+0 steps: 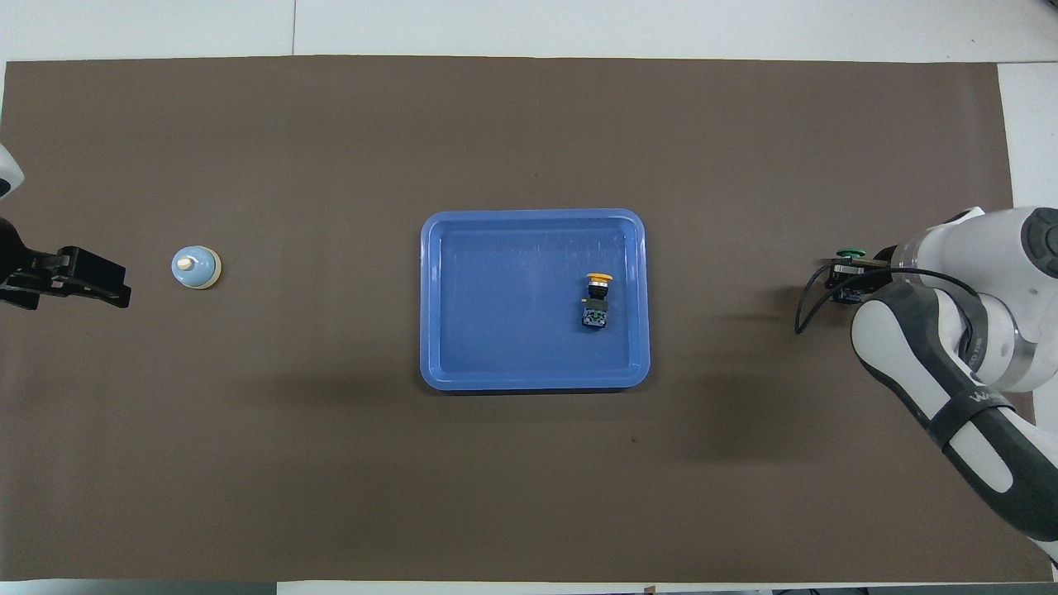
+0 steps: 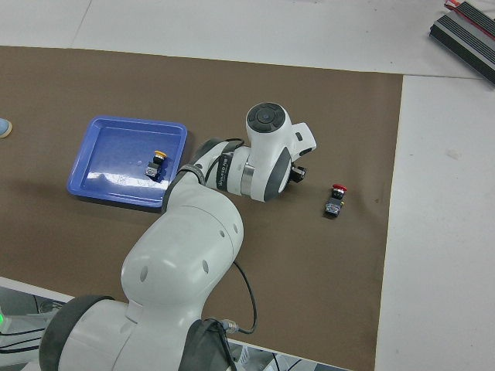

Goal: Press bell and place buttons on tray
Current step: 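Carry the green button into the tray and open the right gripper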

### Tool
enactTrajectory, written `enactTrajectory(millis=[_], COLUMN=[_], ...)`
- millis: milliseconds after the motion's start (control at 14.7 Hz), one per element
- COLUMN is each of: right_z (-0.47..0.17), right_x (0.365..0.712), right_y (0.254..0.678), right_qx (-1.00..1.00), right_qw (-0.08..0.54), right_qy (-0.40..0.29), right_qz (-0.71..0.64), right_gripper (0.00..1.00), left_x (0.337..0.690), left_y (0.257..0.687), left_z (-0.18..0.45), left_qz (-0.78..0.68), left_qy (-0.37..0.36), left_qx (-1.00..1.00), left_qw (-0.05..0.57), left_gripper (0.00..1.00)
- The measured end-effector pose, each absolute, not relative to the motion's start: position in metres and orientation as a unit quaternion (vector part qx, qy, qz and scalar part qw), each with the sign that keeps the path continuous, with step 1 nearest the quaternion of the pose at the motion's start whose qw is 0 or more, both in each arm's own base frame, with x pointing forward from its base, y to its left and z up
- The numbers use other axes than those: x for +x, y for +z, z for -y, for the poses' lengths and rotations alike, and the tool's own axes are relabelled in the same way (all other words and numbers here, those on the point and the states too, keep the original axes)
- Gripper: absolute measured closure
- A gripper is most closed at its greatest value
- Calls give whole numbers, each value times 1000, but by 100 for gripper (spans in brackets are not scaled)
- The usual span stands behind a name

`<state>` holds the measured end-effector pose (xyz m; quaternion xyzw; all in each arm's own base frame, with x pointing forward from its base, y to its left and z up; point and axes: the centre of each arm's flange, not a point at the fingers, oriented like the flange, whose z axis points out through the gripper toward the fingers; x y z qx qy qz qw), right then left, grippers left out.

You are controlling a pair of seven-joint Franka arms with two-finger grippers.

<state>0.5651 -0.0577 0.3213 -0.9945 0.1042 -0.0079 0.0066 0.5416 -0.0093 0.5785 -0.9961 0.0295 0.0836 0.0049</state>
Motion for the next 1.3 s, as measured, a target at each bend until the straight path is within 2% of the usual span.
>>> enactTrajectory(millis=[136,273,409,614,886,1091,1295], right_z=[14,-60,-138,-234,-325,-373,-385], right_x=[584,594,590,569,550,547,547], right_y=[358,397,423,434,418,364,320], right_qx=[-994,-995,-996,-997,-995,-993,-993], right_qw=[6,3,0,3,1,3,2], right_qy=[11,26,27,18,22,16,16], right_qz=[-105,-100,-85,-73,-97,-116,-117], right_gripper=[59,59,59,59,59,59,59], left_x=[542,542,542,542,542,542,542], left_y=[579,579,579,579,579,579,579], left_z=[9,9,9,9,9,9,9], left_qz=[-29,-29,-29,-29,-29,-29,-29], left_qy=[84,84,84,84,84,84,84], left_qx=[-996,-996,-996,-996,-996,-996,-996], left_qw=[5,5,5,5,5,5,5], left_gripper=[0,0,0,0,0,0,0])
